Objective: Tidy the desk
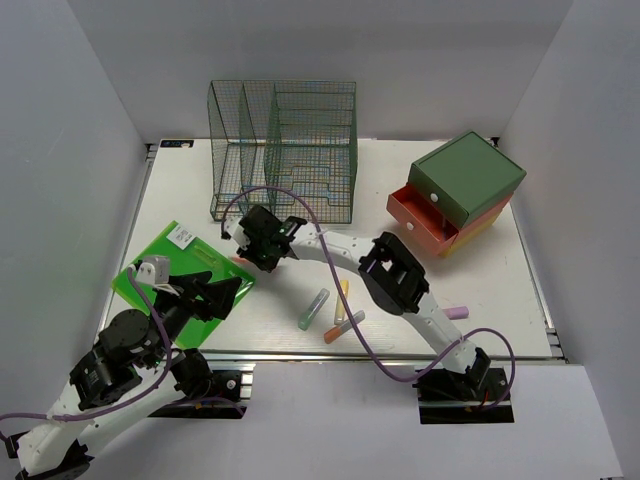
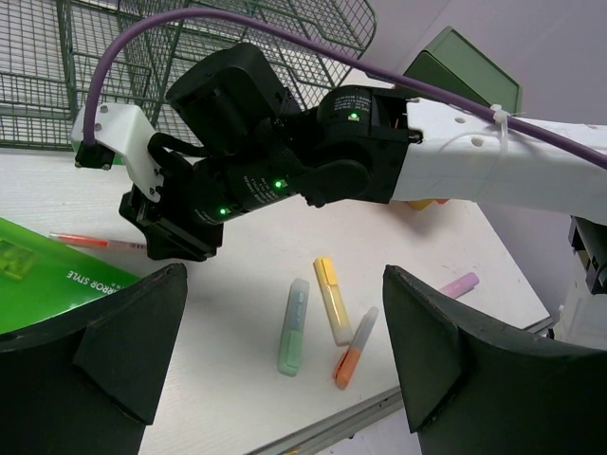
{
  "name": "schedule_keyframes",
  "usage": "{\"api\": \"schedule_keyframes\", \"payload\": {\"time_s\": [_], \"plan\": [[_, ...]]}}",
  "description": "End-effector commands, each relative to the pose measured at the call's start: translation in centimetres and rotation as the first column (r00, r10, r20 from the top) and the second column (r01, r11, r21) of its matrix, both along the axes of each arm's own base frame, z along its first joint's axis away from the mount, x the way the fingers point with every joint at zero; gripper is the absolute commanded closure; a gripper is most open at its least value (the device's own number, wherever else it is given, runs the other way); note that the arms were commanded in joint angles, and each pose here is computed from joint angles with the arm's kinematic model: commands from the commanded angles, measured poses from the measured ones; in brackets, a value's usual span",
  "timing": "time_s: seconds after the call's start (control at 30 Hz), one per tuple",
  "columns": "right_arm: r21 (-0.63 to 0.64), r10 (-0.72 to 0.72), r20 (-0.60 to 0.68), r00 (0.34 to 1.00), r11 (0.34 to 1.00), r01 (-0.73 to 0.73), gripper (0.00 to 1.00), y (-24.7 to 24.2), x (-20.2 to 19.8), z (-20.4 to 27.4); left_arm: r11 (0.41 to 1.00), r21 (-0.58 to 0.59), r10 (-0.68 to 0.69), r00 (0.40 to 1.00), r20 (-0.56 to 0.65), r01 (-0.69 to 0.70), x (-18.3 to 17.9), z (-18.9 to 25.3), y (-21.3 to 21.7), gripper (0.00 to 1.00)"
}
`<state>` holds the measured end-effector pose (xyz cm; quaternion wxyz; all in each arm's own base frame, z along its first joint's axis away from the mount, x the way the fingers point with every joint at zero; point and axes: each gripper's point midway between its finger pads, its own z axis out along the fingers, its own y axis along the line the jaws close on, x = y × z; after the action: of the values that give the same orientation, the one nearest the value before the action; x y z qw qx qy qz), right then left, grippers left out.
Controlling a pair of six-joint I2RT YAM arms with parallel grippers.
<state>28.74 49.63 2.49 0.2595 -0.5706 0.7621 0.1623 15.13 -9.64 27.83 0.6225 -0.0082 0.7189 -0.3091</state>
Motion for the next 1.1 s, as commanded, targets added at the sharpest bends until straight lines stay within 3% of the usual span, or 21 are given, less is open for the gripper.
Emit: {"api": "schedule_keyframes", "payload": {"time_s": [0.0,0.2,0.37,0.57,0.67,0.77,0.8,0.83,1.0,1.07], "plan": [[-0.094,-0.021,0.01,1.0,0.995,0.022,0.75,-1.6,-0.2,-3.7,1.0,-0.001,-0.009,1.0,0.001,0.009,0.0,-0.1,-0.2,0.06],[-0.114,-0.046,0.03,0.999,0.992,0.049,1.0,-3.4,0.1,-3.3,1.0,-0.012,-0.012,1.0,0.008,0.012,-0.1,0.0,-0.1,0.06],[-0.109,-0.031,0.051,0.998,0.993,0.036,1.0,-4.5,0.5,-0.1,1.0,-0.016,-0.013,1.0,0.009,0.014,-0.2,0.1,-0.1,0.06],[0.012,0.107,0.014,0.994,0.994,-0.107,1.0,-6.5,-1.7,8.2,1.0,-0.021,-0.016,1.0,0.011,0.017,-0.3,0.1,-0.1,0.06],[0.07,0.119,0.064,0.991,0.99,-0.124,1.0,-9.3,-2.6,13.8,0.999,-0.023,-0.029,0.999,0.018,0.029,-0.4,0.2,-0.2,0.06],[0.052,0.115,0.083,0.99,0.991,-0.119,1.0,-12.9,-3.3,14.4,0.999,-0.022,-0.033,0.999,0.018,0.034,-0.4,0.3,-0.3,0.06],[0.084,0.116,0.13,0.985,0.988,-0.127,1.0,-14.1,-3.9,16.7,0.999,-0.019,-0.035,0.999,0.017,0.035,-0.4,0.2,-0.4,0.06],[0.058,0.113,0.124,0.986,0.991,-0.121,1.0,-15.8,-4.4,15.7,0.999,-0.014,-0.036,0.999,0.014,0.037,-0.4,0.1,-0.5,0.06],[0.089,-0.004,0.301,0.954,0.996,-0.023,1.0,-23.1,-3.7,19.8,0.999,0.003,-0.041,0.999,0.003,0.041,-0.2,-0.2,-0.8,0.06],[0.082,-0.112,0.373,0.921,0.993,0.087,1.0,-26.9,-2.6,20.4,0.999,0.013,-0.044,0.999,-0.004,0.044,-0.2,-0.4,-1.0,0.06]]}}
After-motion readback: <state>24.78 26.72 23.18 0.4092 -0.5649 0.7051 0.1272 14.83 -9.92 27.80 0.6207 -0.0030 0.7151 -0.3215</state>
